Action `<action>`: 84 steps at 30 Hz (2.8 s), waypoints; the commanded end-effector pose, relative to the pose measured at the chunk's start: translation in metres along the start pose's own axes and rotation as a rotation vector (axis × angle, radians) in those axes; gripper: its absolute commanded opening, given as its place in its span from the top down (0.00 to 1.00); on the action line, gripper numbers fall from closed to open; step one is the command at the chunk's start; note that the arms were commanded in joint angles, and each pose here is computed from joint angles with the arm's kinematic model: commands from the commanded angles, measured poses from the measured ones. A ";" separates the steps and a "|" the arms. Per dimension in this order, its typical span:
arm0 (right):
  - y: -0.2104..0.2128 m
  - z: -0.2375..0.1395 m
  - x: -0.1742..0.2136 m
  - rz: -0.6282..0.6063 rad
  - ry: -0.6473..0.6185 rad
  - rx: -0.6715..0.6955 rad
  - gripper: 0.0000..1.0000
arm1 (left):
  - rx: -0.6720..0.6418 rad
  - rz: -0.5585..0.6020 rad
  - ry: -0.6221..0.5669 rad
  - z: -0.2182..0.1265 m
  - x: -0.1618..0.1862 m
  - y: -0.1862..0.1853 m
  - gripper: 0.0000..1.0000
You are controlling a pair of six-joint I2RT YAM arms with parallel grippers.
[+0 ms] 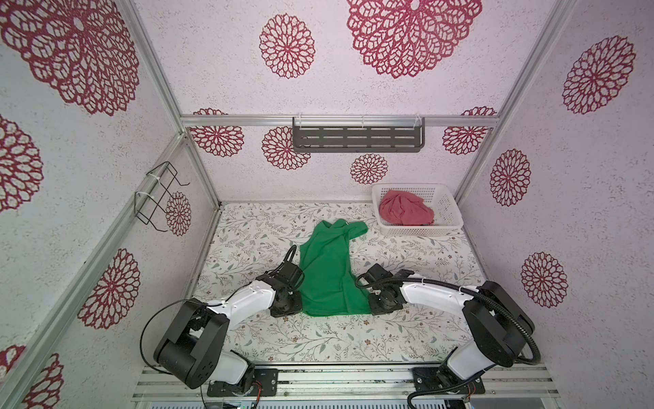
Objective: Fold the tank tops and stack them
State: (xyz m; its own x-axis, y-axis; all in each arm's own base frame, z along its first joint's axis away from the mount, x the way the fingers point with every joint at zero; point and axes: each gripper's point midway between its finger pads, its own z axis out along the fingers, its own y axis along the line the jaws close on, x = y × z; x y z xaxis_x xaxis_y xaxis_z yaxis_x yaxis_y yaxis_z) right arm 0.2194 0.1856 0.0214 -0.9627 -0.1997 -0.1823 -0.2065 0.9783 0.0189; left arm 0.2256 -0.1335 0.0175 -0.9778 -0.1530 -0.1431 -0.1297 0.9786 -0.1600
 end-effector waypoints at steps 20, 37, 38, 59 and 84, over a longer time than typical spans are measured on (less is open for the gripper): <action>-0.041 -0.329 -0.185 -0.136 -0.748 0.192 1.00 | 0.089 0.068 -0.992 -0.384 -0.133 -0.008 1.00; -0.020 -0.412 -0.216 -0.183 -0.911 0.008 1.00 | 0.092 0.148 -1.112 -0.466 -0.154 -0.010 1.00; -0.021 -0.407 -0.225 -0.183 -0.912 0.007 1.00 | 0.092 0.145 -1.095 -0.457 -0.165 -0.011 1.00; 0.018 -0.416 -0.178 -0.258 -0.869 -0.078 1.00 | 0.031 0.094 -1.164 -0.487 -0.146 0.011 1.00; 0.039 -0.329 -0.238 -0.166 -0.814 -0.174 1.00 | 0.024 0.007 -0.889 -0.356 -0.243 0.040 1.00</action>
State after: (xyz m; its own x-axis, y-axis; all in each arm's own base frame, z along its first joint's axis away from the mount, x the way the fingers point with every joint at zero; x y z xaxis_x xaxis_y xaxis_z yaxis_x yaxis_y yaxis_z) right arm 0.3651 0.2393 0.3774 -0.5433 -0.2137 -0.8119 -0.4130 0.9100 0.0369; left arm 0.3723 -0.0045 0.3808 -0.5659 -0.1768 -0.8053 -0.1440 0.9829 -0.1146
